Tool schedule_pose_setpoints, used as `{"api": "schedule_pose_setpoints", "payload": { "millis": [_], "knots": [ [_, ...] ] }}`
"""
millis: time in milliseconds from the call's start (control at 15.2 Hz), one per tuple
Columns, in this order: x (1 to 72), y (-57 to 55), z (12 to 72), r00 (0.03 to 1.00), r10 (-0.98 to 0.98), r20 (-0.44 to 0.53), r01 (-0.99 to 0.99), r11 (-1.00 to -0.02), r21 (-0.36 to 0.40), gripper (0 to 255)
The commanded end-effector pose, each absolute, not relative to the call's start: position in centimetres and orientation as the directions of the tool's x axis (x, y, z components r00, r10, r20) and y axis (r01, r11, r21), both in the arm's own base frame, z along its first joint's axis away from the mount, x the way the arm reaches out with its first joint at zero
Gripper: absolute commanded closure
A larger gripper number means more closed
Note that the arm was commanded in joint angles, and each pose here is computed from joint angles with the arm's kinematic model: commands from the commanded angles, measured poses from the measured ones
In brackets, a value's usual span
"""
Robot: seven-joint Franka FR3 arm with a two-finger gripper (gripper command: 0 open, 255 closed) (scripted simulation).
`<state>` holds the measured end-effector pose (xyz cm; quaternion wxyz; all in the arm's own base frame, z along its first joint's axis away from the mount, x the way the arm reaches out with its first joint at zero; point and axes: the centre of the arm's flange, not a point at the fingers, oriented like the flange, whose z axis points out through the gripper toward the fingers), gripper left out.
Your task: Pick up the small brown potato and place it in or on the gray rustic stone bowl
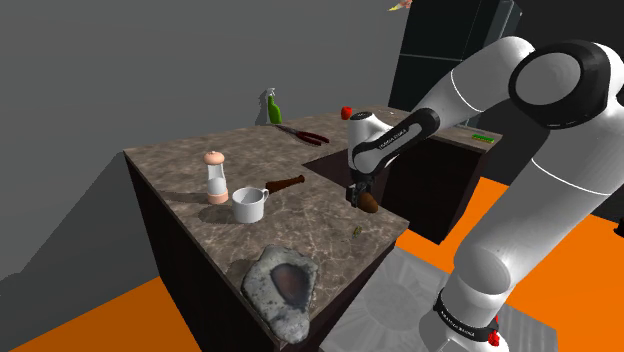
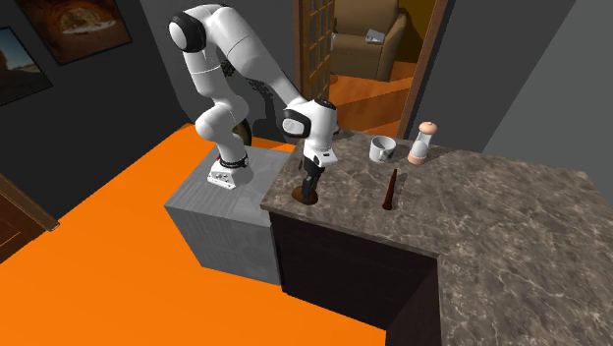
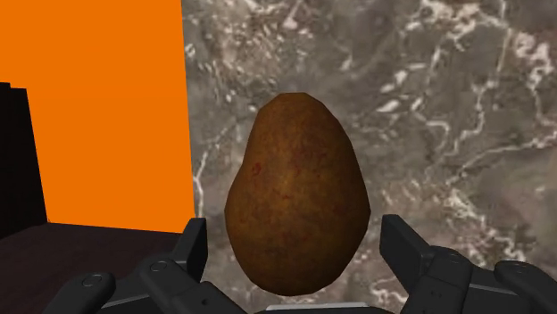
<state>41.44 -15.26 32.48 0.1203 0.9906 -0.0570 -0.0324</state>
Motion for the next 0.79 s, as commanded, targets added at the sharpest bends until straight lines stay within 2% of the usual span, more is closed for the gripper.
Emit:
{"api": "schedule_pose_setpoints", "payload": {
  "millis": [0, 66, 132, 726],
  "knots": [
    [41.43, -15.26, 32.46, 0.991, -0.121, -0.05, -0.105, -0.965, 0.242, 0],
    [41.44, -15.26, 32.47, 0.991, -0.121, -0.05, -0.105, -0.965, 0.242, 0],
    [41.44, -15.26, 32.47, 0.991, -0.121, -0.05, -0.105, -0.965, 0.242, 255],
    [41.43, -15.26, 32.46, 0.991, -0.121, -0.05, -0.105, -0.965, 0.242, 255]
  ]
}}
